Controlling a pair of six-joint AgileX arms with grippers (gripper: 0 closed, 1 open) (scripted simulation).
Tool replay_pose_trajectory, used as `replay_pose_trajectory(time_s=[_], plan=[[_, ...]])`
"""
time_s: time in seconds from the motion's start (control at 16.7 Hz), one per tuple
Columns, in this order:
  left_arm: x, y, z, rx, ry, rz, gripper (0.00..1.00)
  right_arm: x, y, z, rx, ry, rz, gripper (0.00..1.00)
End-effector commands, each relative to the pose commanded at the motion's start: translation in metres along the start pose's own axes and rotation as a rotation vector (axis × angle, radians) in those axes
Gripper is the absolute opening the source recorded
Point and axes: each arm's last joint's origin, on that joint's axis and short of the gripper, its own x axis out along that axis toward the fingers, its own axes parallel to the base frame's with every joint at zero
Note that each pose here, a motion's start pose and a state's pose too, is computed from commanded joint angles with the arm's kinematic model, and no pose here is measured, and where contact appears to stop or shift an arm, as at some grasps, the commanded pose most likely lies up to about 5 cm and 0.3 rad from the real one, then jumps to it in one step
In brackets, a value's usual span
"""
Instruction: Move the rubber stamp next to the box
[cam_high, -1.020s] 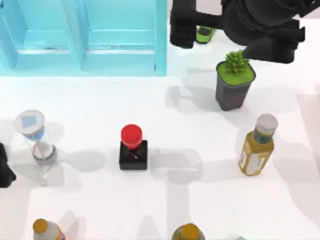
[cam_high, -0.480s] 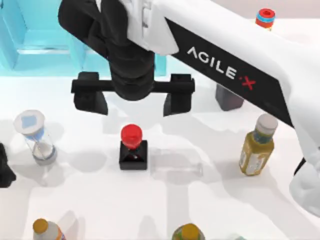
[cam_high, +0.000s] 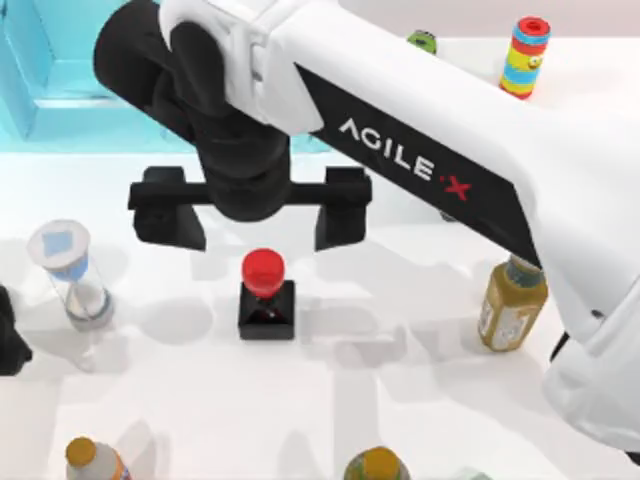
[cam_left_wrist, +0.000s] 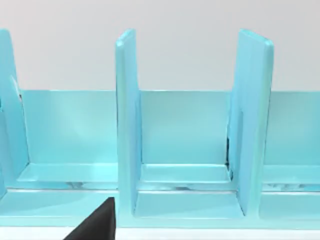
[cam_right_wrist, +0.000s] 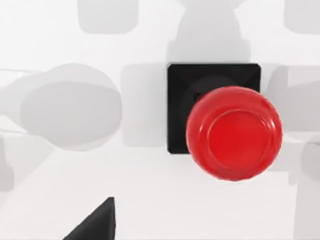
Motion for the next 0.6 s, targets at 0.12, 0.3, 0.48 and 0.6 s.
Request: replay_pose_trajectory(time_s=[0.12,0.3,0.48,0.6], plan=[[0.000,0.000,0.000,0.000,0.000,0.000,1.00,0.003,0.001,0.000,-0.002,-0.001,0.001,1.00],[0.000,0.000,0.000,0.000,0.000,0.000,1.00,0.028,0.003,0.002,-0.004,-0.002,0.001,1.00],[0.000,0.000,0.000,0.000,0.000,0.000,1.00,0.067,0.004,0.002,-0.003,-0.003,0.003,1.00],[0.000,0.000,0.000,0.000,0.000,0.000,1.00,0.088,0.003,0.000,-0.003,-0.003,0.003,1.00]])
